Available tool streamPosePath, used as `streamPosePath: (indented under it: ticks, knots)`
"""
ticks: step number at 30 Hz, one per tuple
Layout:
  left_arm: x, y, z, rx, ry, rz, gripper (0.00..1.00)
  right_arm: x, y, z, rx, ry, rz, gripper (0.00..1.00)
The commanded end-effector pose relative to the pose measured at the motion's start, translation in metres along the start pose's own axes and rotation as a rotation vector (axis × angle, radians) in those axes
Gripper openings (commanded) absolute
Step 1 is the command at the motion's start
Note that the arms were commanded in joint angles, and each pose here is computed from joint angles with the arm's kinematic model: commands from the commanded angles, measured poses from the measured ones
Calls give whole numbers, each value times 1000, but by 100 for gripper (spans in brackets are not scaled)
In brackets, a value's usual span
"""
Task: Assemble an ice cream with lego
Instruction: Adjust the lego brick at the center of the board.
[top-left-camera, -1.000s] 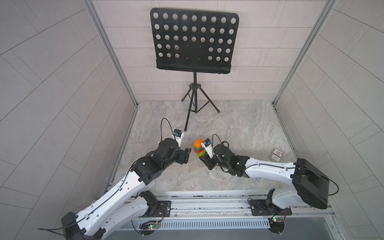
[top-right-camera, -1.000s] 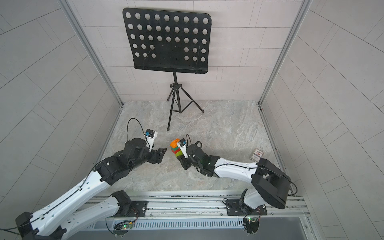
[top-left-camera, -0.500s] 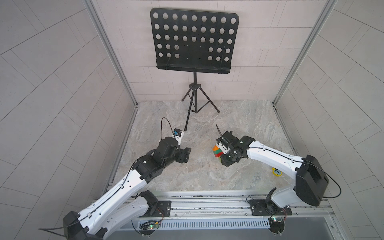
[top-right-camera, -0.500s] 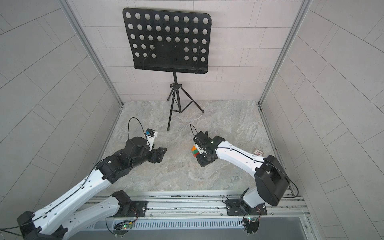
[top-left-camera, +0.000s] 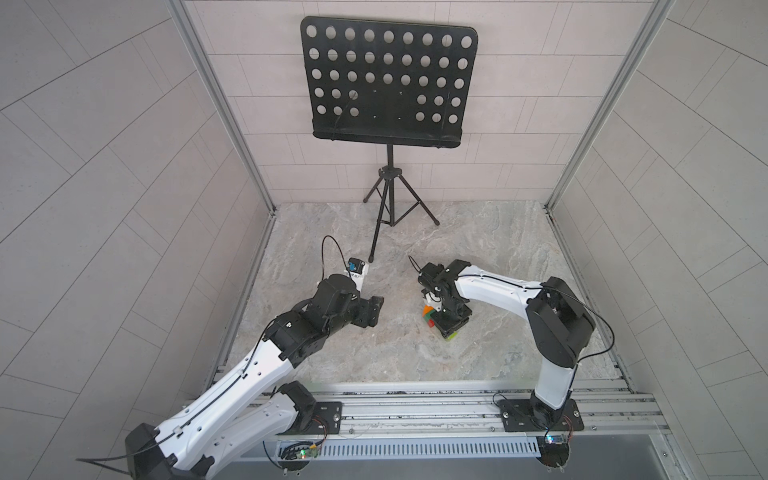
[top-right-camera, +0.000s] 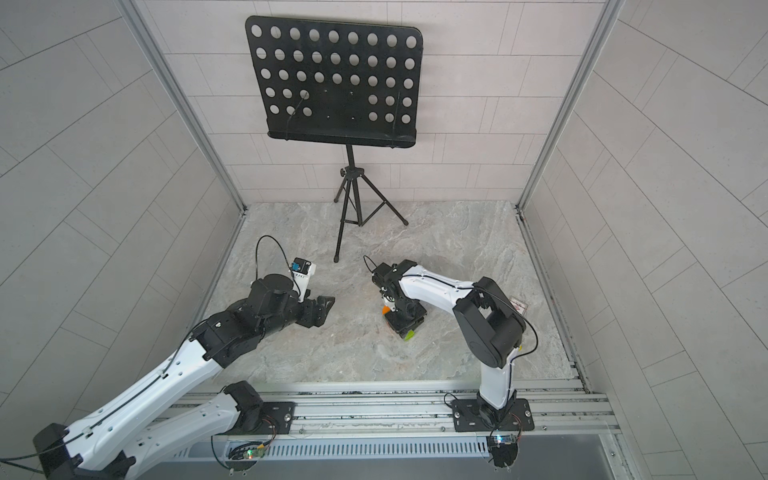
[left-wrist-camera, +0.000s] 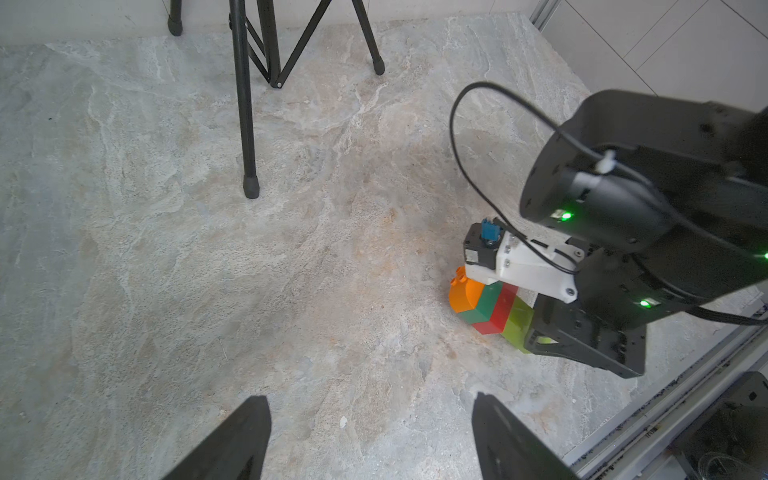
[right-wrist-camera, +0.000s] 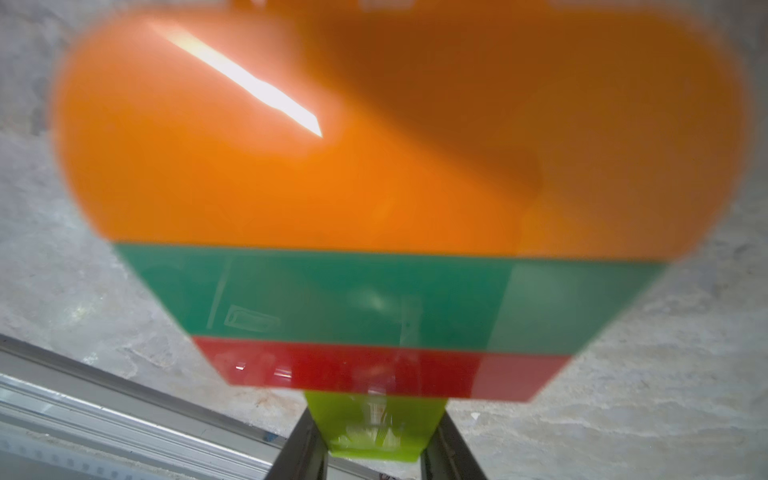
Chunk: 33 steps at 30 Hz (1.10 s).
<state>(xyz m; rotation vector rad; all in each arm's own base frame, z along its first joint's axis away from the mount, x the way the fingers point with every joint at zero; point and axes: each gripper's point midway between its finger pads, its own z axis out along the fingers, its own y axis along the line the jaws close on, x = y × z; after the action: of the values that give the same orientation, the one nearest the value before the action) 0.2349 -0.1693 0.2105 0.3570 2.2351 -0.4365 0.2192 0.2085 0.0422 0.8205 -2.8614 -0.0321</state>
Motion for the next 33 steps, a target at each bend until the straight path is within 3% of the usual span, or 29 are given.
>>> streamPosePath:
  ticks: [1,4,9,10,12,13,14,21,24,26,31,33]
  knots:
    - [-6,-1,-5,9,-25,-7,84,2,0,1,2,60,-20,31]
    - [-6,-1,-5,9,-27,-9,84,-7,3,4,-6,65,-23,36]
    - [-5,1,-6,1,-25,-2,87,-18,9,3,-37,46,-30,53]
    - [-7,2,-7,-7,-30,2,99,-21,11,1,-50,25,-33,55]
    - [-9,8,-8,-41,-43,9,100,-26,17,-6,-95,-23,-32,61]
    - [-10,12,-9,-59,-50,8,100,-29,20,-12,-119,-56,-27,68]
    - [-11,15,-10,-79,-56,10,100,-33,23,-19,-144,-93,-22,98]
    - [-37,33,-27,-205,-118,-23,100,-38,12,-80,-234,-344,6,99]
    - [-65,45,-45,-281,-214,-58,100,-50,-15,-123,-299,-595,105,100]
    - [-86,56,-56,-339,-283,-81,100,-54,-42,-134,-287,-720,191,100]
    - [-114,86,-69,-489,-348,-145,100,-36,-86,-114,-149,-681,257,100]
    - [-117,97,-63,-505,-366,-204,100,-33,-104,-100,-58,-656,297,95]
